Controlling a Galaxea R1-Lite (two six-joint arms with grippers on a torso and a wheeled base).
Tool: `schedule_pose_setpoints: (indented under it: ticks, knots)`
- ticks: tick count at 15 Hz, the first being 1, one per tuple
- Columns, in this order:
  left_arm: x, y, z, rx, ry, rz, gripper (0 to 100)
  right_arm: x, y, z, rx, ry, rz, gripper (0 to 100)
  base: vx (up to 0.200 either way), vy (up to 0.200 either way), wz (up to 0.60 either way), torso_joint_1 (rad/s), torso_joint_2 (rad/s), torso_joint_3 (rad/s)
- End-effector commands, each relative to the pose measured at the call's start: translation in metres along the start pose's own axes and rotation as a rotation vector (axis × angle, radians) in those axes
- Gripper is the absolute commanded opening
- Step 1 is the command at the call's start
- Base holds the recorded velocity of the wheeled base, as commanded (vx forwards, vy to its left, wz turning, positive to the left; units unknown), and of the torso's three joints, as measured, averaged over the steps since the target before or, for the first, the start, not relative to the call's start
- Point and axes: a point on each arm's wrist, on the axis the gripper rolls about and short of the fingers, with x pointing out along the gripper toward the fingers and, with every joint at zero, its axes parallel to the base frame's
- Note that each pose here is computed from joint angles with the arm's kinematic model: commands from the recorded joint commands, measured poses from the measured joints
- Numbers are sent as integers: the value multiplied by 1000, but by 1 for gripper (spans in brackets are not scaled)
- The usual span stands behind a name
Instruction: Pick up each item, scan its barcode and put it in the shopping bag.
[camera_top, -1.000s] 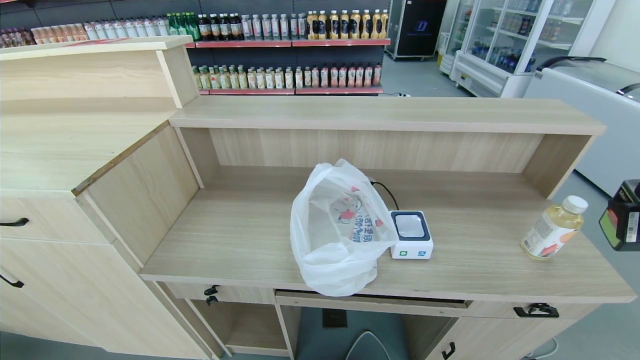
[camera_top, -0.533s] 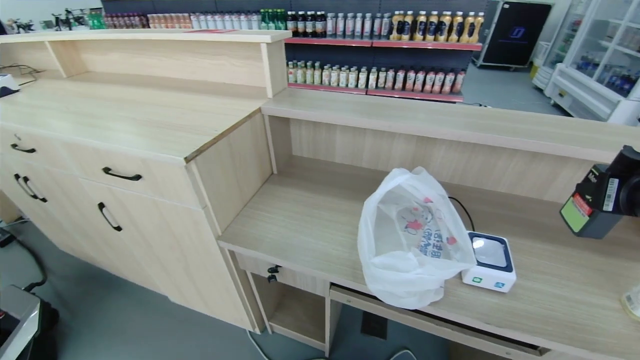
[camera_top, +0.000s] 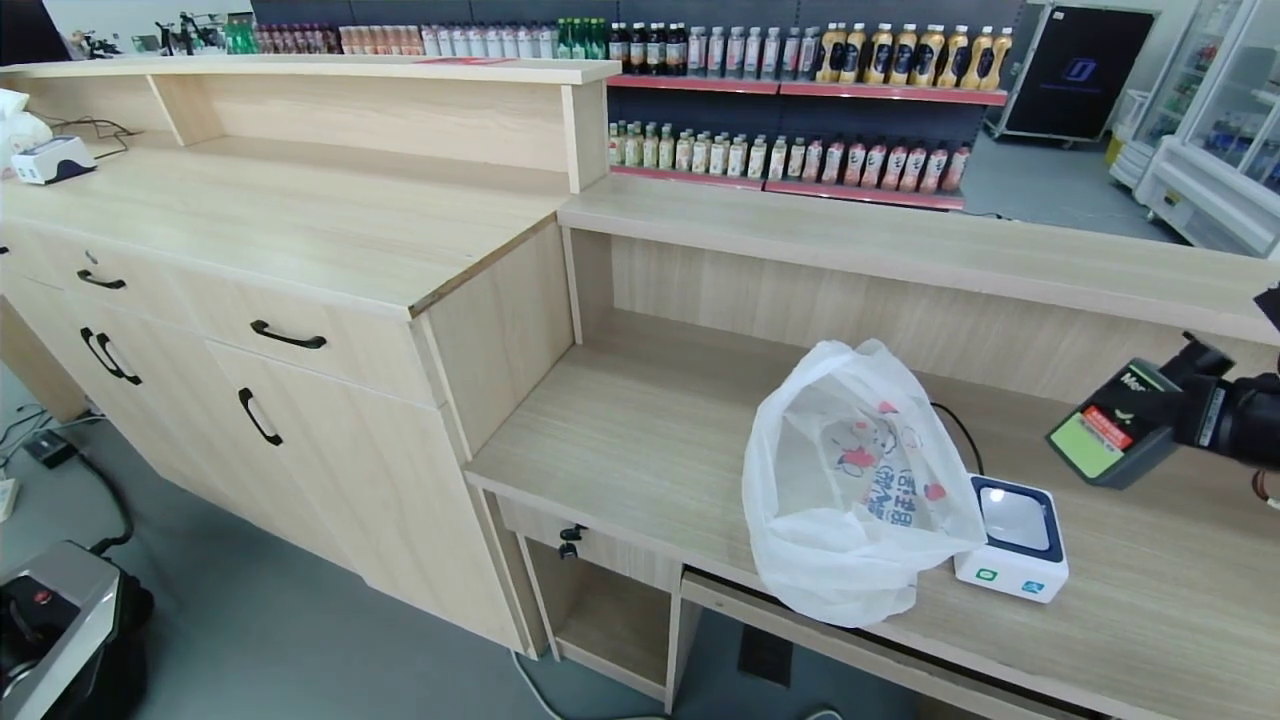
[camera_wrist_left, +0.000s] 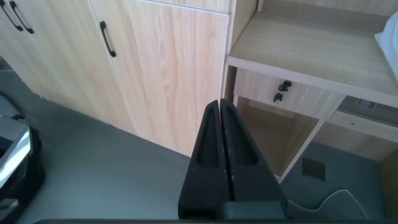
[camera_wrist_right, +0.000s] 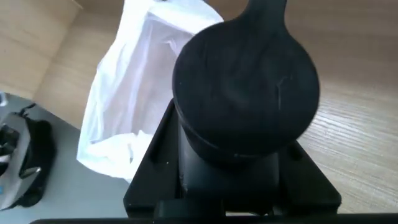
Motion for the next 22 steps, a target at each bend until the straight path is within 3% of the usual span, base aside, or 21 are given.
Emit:
schedule_pose_setpoints:
  ticks: [1,5,10,18,22]
  knots:
    - [0,0,0,2,0,1,0,4,-35,-13,59,44,45,0,0,0,0,0,0,0]
    - [0,0,0,0,0,1,0,12,-53,-27,16,70,143,0,0,0,0,0,0,0]
    - [0,0,0,2,0,1,0,25,-62,-59,9,123,159,0,0,0,0,0,0,0]
    - [0,0,0,0,0,1,0,42,-60,-57,-1,129,233,0,0,0,0,0,0,0]
    - [0,0,0,0,0,0,0,63,-64,-39,-50,100,235,0,0,0,0,0,0,0]
